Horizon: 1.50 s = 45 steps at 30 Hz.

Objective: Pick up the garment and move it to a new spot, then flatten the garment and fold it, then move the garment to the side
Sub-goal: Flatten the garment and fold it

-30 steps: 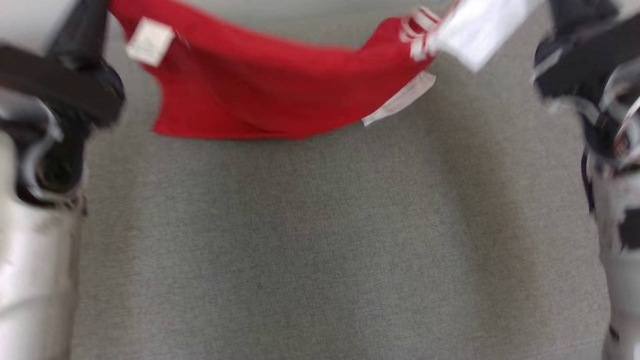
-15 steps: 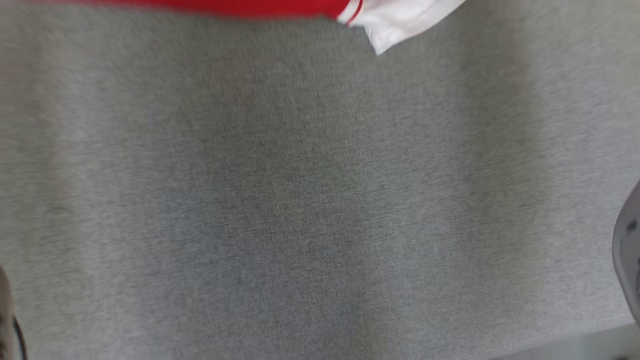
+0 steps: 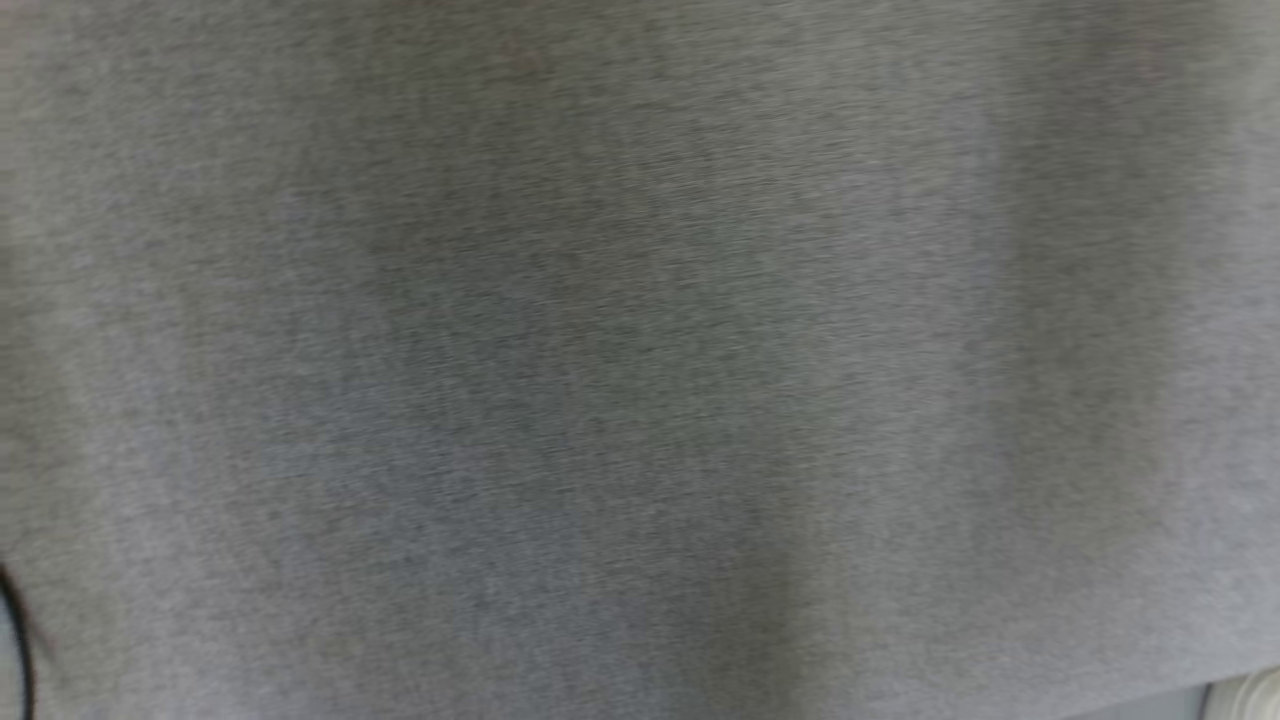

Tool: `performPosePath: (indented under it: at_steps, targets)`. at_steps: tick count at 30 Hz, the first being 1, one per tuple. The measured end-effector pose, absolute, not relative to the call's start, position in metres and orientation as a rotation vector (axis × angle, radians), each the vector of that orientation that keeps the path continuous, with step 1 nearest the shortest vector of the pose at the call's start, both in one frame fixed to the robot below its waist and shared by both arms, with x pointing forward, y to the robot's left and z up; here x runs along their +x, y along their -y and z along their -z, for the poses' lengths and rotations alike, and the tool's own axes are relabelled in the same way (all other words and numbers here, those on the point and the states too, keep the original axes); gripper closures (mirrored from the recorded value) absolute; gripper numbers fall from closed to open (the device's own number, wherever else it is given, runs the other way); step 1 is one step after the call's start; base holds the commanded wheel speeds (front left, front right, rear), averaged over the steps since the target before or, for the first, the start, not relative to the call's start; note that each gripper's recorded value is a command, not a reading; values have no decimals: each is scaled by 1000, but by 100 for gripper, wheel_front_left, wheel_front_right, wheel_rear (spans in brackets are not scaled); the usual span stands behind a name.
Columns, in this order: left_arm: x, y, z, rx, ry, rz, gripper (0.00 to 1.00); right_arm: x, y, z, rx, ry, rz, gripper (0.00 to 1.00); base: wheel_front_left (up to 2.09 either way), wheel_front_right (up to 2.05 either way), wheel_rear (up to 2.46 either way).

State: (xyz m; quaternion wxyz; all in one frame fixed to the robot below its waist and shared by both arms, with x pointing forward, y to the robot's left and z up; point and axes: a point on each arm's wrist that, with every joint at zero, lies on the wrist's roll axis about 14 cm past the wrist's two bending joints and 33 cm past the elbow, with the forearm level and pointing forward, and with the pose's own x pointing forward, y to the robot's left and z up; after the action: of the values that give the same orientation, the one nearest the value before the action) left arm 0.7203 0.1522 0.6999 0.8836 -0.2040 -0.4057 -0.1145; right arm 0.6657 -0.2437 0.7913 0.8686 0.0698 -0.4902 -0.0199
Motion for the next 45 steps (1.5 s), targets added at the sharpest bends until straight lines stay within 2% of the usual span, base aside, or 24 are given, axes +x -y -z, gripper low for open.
performPosePath:
  at_steps: [3, 5, 12, 19, 22, 26, 30, 33, 38, 45]
  targets:
    - [715, -168, -705, -409, 875, 203, 100, 651, 229, -809, 115, 1109, 8, 100, 0, 0, 0]
    - [715, -174, -699, -397, 863, 188, 100, 657, 221, -803, 97, 1091, -16, 100, 0, 0, 0]
    - [727, -171, -594, -405, 616, 149, 100, 701, 195, -688, 35, 777, -108, 100, 0, 0, 0]
    - [694, -155, -541, -452, 466, 182, 100, 685, 183, -584, 14, 484, -202, 100, 0, 0, 0]
    - [671, -149, -520, -484, 390, 198, 100, 663, 186, -547, -17, 355, -222, 100, 0, 0, 0]
    - [634, -139, -493, -556, 268, 209, 100, 628, 206, -508, 4, 154, -170, 100, 0, 0, 0]
    - [585, -126, -460, -578, 108, 231, 100, 575, 223, -465, 16, -102, -104, 100, 0, 0, 0]
    - [554, -123, -453, -581, 46, 230, 100, 534, 230, -451, 17, -234, -68, 100, 0, 0, 0]
    - [509, -119, -450, -628, -18, 199, 100, 471, 238, -442, 57, -375, 8, 100, 0, 0, 0]
    - [458, -127, -462, -595, -32, 167, 100, 406, 236, -444, 126, -480, 69, 100, 0, 0, 0]
